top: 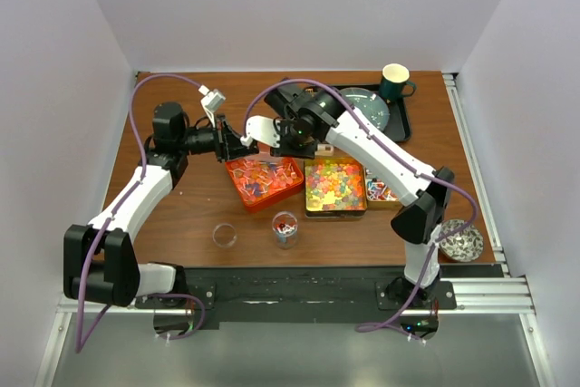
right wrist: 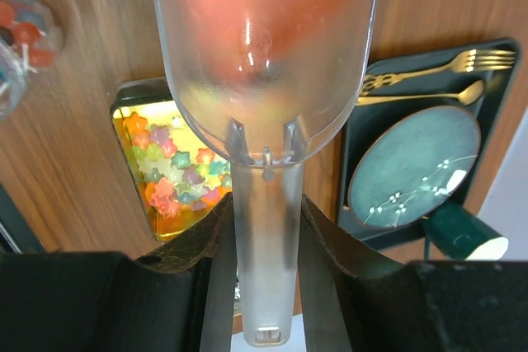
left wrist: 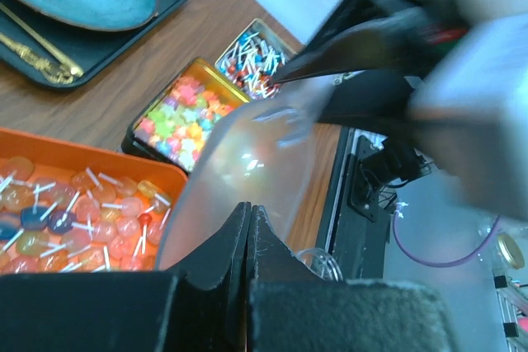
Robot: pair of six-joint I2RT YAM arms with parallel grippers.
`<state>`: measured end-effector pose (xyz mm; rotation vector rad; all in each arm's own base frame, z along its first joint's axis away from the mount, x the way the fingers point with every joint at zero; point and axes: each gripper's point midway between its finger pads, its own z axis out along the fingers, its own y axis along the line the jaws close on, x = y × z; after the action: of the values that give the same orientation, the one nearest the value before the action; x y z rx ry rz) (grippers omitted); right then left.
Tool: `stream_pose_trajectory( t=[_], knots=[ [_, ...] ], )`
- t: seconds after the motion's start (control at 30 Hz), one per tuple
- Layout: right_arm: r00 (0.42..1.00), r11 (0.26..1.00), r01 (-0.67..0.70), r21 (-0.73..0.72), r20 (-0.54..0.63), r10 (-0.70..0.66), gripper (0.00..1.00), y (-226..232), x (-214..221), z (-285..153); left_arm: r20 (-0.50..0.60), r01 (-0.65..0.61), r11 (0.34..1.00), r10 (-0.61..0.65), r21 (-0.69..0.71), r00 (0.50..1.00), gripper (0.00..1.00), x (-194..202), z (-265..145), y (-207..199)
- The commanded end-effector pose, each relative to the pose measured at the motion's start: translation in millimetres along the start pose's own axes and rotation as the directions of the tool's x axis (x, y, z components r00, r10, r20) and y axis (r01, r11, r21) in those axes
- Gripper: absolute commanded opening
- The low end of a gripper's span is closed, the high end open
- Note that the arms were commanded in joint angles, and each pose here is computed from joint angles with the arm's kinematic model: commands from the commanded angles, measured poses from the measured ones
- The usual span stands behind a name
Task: Pack the candies
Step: Adjust the spatula.
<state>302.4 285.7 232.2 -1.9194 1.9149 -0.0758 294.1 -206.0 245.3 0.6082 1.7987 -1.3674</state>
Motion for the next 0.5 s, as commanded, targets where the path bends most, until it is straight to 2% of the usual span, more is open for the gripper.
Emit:
stream_pose_trajectory(
  t=[0.0, 0.1, 0.13, 0.17, 0.27, 0.33, 0.37, 0.47],
  knots=[
    [0.983, 0.999, -0.011, 0.036, 0.181, 0.004, 0.0, 6.1, -22.3, -61.8, -0.027, 0.014, 0.997, -0.016, -0.07, 1.0, 0.0, 15.9, -2.7, 14.2],
    [0.974, 1.0, -0.003, 0.009, 0.229, 0.001, 0.0, 15.2, -25.7, -69.9, -0.004, 0.053, 0.992, -0.054, -0.118, 0.999, 0.0, 14.1, -11.2, 17.9],
    [0.971, 1.0, -0.003, 0.018, 0.237, -0.001, 0.0, 15.9, -24.5, -75.5, 0.007, 0.047, 0.991, -0.047, -0.127, 0.999, 0.03, 10.1, -15.5, 13.3],
    [0.975, 0.999, -0.005, 0.032, 0.222, -0.002, 0.0, 14.2, -20.0, -76.0, 0.03, 0.035, 0.987, -0.031, -0.156, 0.999, 0.17, 0.4, -22.1, 13.8],
    [0.988, 0.997, 0.048, 0.057, 0.146, -0.056, 0.0, 14.5, -1.7, -66.3, 0.072, 0.016, 0.957, 0.005, -0.289, 0.997, 0.44, -8.7, -46.0, 13.8],
    [0.989, 0.987, 0.138, 0.083, 0.044, -0.142, 0.0, 11.1, 18.3, -49.2, 0.106, 0.016, 0.914, 0.03, -0.406, 0.994, 0.54, -9.4, -61.6, 20.1],
    [0.984, 0.981, 0.174, 0.086, 0.011, -0.175, 0.0, 10.1, 24.3, -44.3, 0.11, 0.044, 0.89, 0.007, -0.454, 0.994, 0.62, -1.4, -67.2, 28.1],
    [0.959, 0.96, 0.274, 0.056, -0.087, -0.269, 0.0, 4.3, 38.1, -21.6, 0.093, 0.097, 0.822, -0.054, -0.562, 0.994, 0.65, 29.1, -79.4, 49.6]
  ],
)
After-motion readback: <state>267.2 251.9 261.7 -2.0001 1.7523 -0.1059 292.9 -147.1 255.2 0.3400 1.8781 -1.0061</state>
